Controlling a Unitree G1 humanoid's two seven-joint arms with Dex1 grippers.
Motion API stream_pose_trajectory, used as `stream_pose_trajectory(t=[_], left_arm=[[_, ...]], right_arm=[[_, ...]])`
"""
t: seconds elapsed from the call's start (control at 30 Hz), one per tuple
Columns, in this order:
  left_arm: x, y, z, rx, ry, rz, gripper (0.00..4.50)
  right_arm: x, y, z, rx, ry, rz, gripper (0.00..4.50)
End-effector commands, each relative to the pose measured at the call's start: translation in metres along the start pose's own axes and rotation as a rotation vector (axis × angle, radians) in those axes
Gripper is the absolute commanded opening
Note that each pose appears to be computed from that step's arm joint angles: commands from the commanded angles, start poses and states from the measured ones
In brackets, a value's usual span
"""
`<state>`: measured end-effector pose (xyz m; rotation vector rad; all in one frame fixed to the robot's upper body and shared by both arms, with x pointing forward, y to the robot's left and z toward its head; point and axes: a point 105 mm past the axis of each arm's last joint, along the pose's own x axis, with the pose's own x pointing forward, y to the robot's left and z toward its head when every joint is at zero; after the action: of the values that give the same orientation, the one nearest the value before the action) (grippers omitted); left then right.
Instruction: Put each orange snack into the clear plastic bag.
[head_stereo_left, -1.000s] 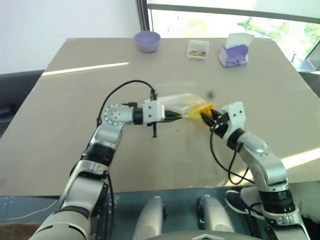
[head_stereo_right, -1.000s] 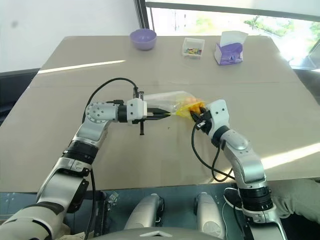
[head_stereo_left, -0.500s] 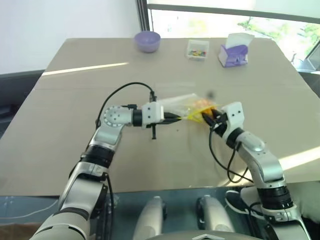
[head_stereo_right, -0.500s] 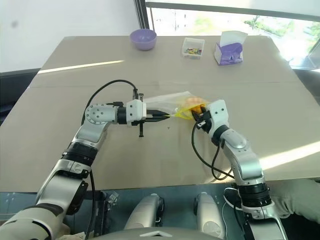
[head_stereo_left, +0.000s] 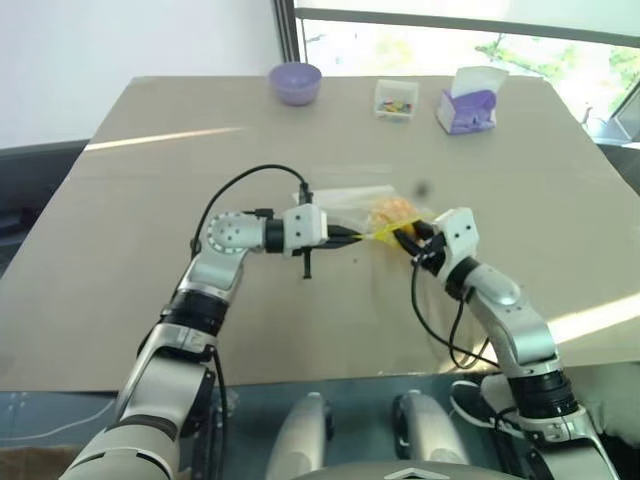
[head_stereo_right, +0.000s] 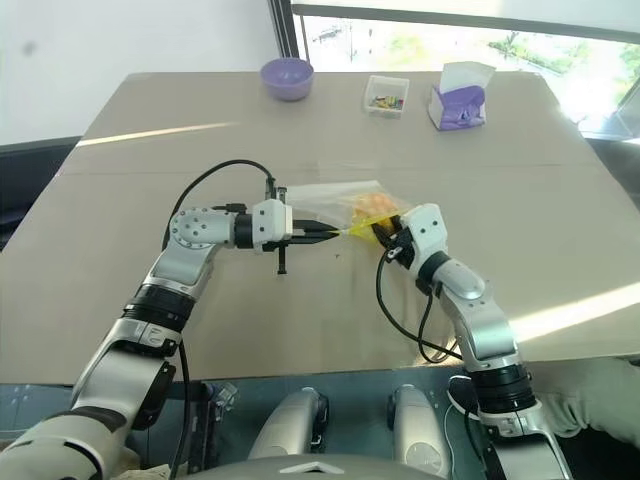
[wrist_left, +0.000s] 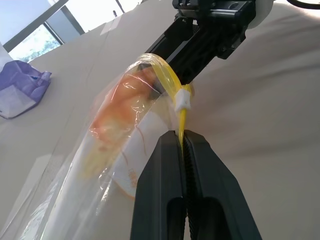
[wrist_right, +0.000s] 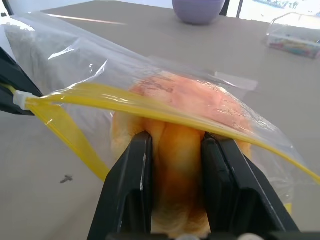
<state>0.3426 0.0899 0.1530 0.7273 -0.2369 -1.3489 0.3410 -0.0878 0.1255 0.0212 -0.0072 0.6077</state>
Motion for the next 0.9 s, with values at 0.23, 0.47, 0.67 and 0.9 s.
stream_pose_trajectory(t=[0.23,0.47,0.67,0.9], left_arm=[[0.002,0.003,0.013,0.062,-0.042,-0.007,0.0],[0.001,0.002,0.008,0.09,-0.021,-0.002,0.0],[0.002,0.002,0.01,0.072,-0.046,0.008,0.0],[0.001,0.009,0.009,0.016,-0.05,0.059,0.0]], right_arm=[[0.004,-0.003,0.017,-0.283,-0.019,-0.008,1.39],[0.009,-0.008,0.015,-0.235,-0.013,-0.037,1.39],[0.012,-0.015,0.016,-0.126,-0.021,-0.079,1.39],[0.009,-0.012,0.011,-0.174,0.024,-0.029,2.25]])
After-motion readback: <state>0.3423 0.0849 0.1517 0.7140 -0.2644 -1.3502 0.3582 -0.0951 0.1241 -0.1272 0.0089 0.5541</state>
